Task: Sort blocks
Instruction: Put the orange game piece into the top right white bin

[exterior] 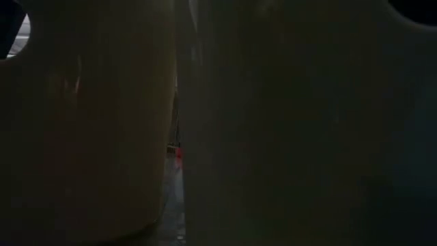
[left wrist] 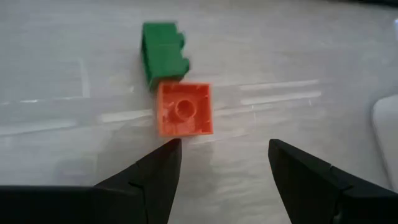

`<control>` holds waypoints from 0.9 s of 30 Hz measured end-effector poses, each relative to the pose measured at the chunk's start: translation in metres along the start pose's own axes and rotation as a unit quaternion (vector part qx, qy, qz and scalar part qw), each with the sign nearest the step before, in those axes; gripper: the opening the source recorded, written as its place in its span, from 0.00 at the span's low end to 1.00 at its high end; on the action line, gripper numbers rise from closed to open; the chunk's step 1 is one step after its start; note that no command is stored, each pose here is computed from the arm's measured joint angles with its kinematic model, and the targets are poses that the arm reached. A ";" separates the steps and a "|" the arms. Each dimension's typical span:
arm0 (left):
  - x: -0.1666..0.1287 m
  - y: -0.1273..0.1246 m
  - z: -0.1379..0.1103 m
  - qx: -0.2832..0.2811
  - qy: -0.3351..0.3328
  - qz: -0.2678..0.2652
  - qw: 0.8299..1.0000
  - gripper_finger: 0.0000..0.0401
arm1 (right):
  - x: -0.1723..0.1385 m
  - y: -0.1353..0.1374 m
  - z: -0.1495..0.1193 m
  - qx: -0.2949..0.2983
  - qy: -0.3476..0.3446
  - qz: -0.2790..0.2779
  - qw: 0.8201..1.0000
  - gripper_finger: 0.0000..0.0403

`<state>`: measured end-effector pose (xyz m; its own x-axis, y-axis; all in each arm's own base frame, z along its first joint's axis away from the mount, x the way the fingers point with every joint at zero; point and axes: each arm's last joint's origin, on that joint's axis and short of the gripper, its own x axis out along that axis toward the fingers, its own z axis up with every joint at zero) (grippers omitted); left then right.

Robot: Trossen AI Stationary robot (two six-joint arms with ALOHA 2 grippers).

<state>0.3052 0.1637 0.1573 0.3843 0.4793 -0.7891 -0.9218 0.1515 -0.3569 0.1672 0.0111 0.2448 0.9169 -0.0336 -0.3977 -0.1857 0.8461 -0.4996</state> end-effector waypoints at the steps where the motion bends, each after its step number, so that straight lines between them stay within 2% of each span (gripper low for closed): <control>1: 0.000 -0.001 0.001 -0.001 -0.004 -0.005 1.000 0.57 | 0.001 0.001 -0.002 -0.001 0.004 0.001 1.000 0.68; 7: 0.000 0.000 0.002 -0.005 -0.019 0.007 1.000 0.57 | 0.005 0.009 -0.017 -0.005 0.034 -0.006 0.999 0.68; 14: 0.001 0.006 0.011 -0.019 -0.079 0.051 0.995 0.57 | 0.009 0.015 -0.025 -0.005 0.043 0.005 0.999 0.68; 21: 0.011 0.006 0.003 0.001 -0.072 0.061 0.996 0.57 | 0.010 0.016 -0.027 -0.002 0.017 -0.006 1.000 0.68; 27: 0.027 0.003 -0.008 0.019 -0.065 0.055 0.996 0.57 | -0.005 0.012 -0.023 -0.005 -0.025 -0.031 0.999 0.68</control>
<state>0.3128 0.1697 0.1307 0.2737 0.6017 -0.7504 -0.9600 0.1233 -0.2513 0.1520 0.0089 0.2237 0.9434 -0.0584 -0.3264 -0.1316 0.8376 -0.5301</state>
